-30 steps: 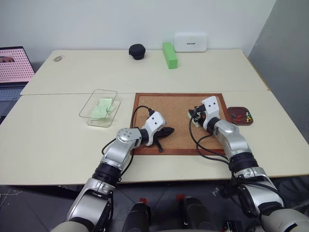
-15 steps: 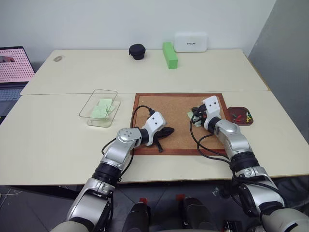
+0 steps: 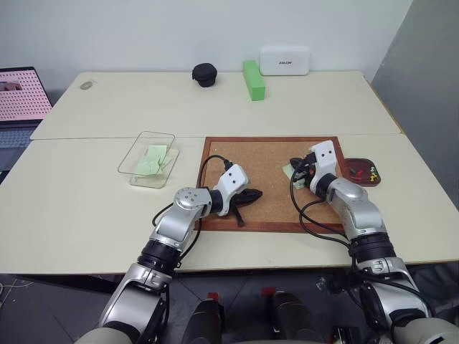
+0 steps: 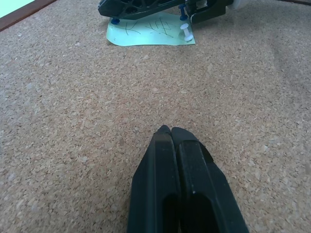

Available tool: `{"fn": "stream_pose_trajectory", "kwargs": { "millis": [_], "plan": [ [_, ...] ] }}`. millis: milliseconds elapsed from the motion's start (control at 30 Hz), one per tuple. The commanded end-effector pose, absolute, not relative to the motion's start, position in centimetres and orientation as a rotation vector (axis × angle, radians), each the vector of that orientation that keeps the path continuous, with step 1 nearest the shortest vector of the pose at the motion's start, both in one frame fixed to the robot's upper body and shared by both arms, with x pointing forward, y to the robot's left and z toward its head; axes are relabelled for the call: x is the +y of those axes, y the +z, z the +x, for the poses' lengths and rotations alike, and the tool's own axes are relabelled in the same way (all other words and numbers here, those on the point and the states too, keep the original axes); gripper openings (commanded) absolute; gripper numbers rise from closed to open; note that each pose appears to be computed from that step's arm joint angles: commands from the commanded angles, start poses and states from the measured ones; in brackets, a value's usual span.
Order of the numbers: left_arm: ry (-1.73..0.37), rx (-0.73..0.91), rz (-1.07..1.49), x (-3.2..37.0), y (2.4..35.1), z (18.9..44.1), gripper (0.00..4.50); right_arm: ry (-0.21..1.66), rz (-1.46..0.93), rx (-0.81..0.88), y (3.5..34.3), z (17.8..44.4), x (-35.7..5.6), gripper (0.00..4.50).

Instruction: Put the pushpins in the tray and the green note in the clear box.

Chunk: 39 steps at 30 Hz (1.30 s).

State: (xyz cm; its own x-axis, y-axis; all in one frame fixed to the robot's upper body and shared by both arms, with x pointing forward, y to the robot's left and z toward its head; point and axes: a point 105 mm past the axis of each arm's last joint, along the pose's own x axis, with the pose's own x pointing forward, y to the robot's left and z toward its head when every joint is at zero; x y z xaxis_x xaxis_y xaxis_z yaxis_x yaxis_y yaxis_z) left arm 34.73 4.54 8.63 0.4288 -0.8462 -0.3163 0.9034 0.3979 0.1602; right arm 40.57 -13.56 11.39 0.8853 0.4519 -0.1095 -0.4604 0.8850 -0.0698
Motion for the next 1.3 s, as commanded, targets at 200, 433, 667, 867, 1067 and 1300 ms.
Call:
{"fn": "stream_pose_trajectory", "kwargs": {
  "millis": [200, 433, 667, 867, 1067, 1300],
  "plan": [
    [-1.148, 0.226, 0.338, 3.9, 8.0, 34.3, 0.00, 0.457, -0.093, -0.054, 15.7, 40.2, -14.0, 0.06],
    [-1.137, 0.262, 0.356, 4.0, 7.3, 34.2, 0.00, 0.453, -0.100, -0.071, 16.5, 40.0, -14.2, 0.06],
    [-1.129, 0.295, 0.378, 4.4, 6.4, 33.8, 0.00, 0.386, -0.107, -0.090, 17.3, 38.7, -16.2, 0.06],
    [-1.120, 0.303, 0.389, 4.6, 6.2, 33.9, 0.00, 0.195, -0.146, -0.079, 17.7, 37.7, -21.0, 0.06],
    [-1.137, 0.316, 0.392, 4.4, 6.0, 33.8, 0.00, -0.025, -0.185, -0.029, 17.2, 37.3, -26.8, 0.06],
    [-1.185, 0.332, 0.410, 4.0, 5.7, 33.0, 0.00, -0.096, -0.090, 0.039, 16.0, 38.1, -29.5, 0.06]
  ]
}}
